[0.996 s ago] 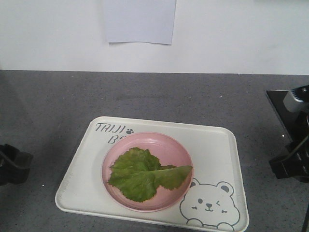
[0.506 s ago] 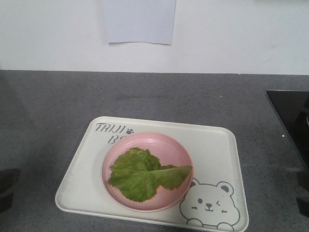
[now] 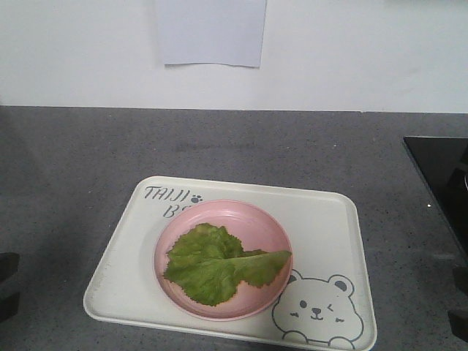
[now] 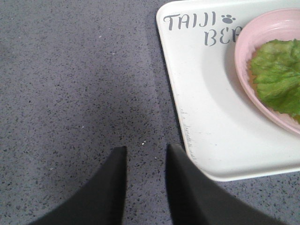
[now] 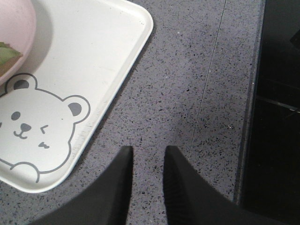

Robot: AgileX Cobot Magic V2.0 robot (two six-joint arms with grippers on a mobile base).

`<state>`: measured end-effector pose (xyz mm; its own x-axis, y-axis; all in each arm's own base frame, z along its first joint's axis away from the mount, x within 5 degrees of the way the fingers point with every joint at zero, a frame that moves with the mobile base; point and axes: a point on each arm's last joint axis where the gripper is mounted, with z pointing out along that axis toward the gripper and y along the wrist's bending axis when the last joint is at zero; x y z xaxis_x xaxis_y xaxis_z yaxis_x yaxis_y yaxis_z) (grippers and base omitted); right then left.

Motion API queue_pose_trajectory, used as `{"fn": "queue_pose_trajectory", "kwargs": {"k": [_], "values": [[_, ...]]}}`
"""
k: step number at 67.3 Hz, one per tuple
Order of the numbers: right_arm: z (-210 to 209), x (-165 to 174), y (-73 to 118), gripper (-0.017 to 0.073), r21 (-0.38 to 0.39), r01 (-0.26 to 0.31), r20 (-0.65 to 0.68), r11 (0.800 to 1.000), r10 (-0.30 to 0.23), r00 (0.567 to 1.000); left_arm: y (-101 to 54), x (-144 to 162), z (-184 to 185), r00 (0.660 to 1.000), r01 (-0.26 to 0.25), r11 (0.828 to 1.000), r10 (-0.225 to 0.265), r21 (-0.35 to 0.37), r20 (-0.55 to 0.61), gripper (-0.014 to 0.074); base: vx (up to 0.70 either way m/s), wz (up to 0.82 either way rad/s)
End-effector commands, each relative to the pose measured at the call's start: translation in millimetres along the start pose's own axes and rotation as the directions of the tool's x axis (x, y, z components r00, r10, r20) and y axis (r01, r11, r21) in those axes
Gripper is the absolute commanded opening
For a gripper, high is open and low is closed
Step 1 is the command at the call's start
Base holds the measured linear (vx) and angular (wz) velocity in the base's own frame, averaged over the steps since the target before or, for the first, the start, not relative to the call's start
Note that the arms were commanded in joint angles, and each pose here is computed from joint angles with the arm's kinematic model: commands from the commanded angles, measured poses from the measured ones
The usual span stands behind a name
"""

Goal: Transfer vegetables to tray and serve

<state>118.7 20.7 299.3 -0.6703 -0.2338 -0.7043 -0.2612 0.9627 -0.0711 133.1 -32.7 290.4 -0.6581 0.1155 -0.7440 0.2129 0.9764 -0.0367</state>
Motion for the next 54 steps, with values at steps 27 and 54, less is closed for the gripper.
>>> {"fn": "queue_pose_trajectory", "kwargs": {"k": [27, 54], "values": [[-5.7, -10.7, 1.8, -0.001, -0.025, -0.03, 0.077, 0.999, 0.032, 0.997, -0.5, -11.4, -4.7, 0.997, 0.012, 1.0, -0.012, 0.005, 0.079, -0.0007, 0.0, 0.0], [-5.6, -8.5, 2.3, -0.0008, -0.029, -0.029, 0.052, 0.999, 0.03, 0.998, -0.5, -11.4, -4.7, 0.997, 0.012, 1.0, -0.012, 0.005, 0.079, -0.0006, 0.0, 0.0]]}}
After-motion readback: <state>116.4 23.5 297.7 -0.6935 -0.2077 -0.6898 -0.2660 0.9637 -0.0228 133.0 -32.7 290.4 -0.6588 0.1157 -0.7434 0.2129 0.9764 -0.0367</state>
